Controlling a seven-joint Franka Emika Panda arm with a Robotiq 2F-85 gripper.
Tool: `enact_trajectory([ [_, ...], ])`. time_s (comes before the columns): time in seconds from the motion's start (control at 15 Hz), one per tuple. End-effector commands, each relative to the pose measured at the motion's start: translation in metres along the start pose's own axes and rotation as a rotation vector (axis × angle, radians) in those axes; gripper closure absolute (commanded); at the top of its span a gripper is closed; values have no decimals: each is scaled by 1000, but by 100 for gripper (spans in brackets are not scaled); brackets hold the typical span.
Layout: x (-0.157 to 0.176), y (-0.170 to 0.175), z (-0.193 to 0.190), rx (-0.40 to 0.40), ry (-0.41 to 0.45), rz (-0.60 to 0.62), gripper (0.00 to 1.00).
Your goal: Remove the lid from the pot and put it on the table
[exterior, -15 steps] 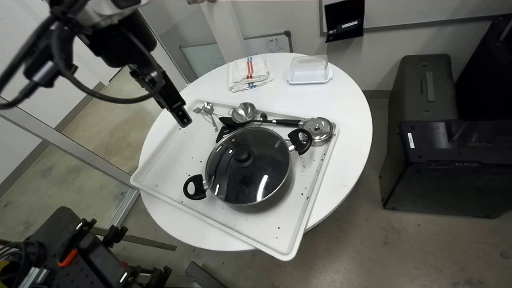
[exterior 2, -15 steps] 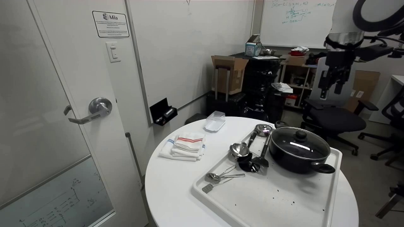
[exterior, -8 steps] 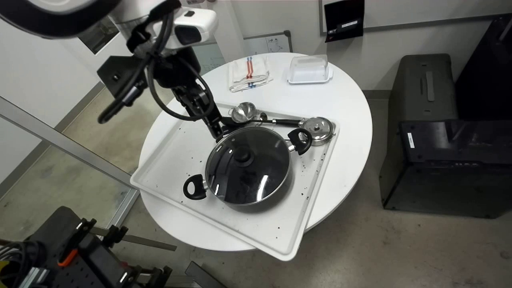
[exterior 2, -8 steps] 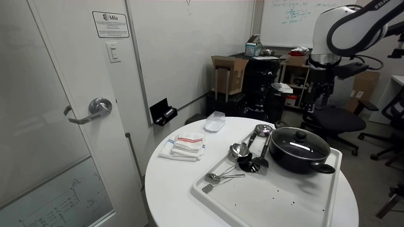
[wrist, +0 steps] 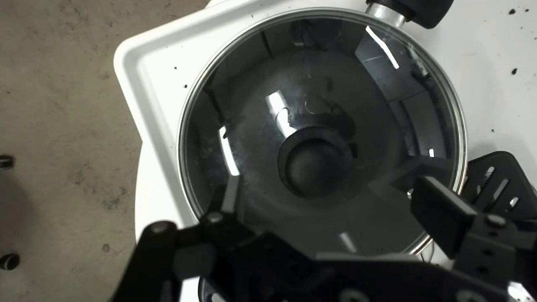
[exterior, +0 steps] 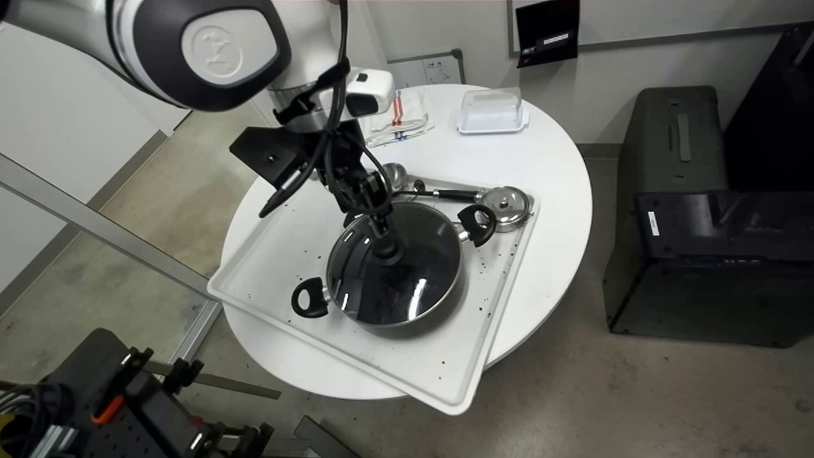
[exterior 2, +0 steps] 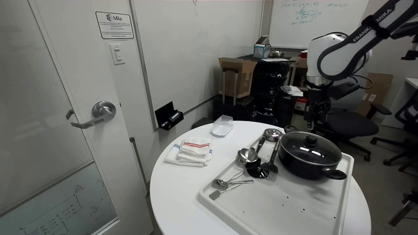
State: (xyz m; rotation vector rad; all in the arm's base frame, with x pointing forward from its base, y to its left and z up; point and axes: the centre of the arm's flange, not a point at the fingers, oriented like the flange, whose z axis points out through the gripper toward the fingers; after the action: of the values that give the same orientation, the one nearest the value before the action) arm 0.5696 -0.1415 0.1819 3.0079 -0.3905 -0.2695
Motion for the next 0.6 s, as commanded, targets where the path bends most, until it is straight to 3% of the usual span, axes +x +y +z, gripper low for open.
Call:
enact_trajectory([
  [0.0,30,-5,16,4,4,-28,0],
  [0.53,41,-14,54,-17,-38,-57,0],
])
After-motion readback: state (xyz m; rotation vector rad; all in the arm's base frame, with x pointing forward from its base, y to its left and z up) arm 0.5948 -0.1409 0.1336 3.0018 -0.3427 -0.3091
